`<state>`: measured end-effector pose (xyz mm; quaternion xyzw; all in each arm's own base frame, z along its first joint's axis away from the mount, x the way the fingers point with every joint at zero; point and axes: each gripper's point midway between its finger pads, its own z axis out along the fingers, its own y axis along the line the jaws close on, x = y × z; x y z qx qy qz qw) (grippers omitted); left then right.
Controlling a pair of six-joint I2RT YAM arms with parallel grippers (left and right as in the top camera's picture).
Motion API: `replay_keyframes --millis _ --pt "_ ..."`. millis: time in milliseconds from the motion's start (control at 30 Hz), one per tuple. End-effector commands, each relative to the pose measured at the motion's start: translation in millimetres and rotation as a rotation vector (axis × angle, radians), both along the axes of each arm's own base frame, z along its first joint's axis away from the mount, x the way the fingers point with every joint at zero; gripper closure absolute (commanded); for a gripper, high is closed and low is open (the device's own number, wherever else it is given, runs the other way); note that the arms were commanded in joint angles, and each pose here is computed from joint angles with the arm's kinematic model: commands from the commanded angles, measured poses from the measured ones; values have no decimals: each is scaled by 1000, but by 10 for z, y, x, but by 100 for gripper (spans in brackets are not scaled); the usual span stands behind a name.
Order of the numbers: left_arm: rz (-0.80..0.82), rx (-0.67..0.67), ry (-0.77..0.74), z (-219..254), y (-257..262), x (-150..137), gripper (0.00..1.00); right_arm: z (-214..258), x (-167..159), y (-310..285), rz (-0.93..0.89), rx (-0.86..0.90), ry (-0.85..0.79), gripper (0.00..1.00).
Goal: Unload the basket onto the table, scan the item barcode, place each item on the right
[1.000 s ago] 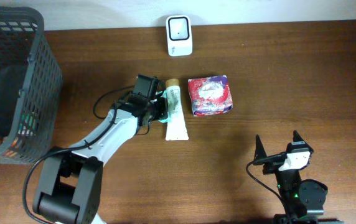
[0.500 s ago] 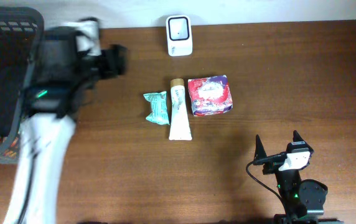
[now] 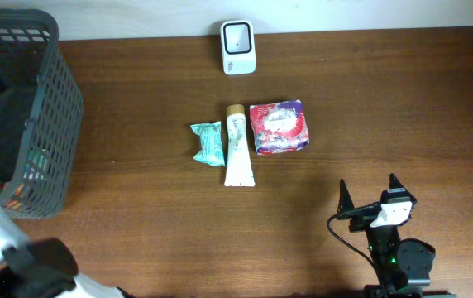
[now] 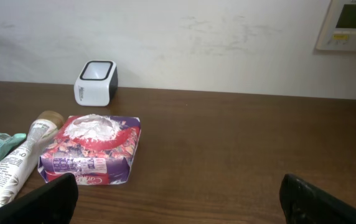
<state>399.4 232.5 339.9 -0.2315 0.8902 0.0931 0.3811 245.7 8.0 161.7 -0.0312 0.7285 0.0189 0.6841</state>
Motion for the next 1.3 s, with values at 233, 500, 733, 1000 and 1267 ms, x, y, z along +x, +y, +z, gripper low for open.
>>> replay_keyframes --millis 233,500,733,1000,1267 --pt "82 -209 487 -1731 379 -276 21 -37 2 -17 -9 4 6 1" --pt "-51 -265 676 -2707 228 -443 27 -37 2 -17 -9 4 6 1" --pt "-101 -231 673 -3220 201 -483 53 -36 2 -17 -9 4 5 1" --pt "264 -295 41 -884 383 141 100 -37 2 -17 -9 4 6 1" --pt "-547 -514 -278 982 -2147 -210 100 -36 2 -17 -9 4 5 1"
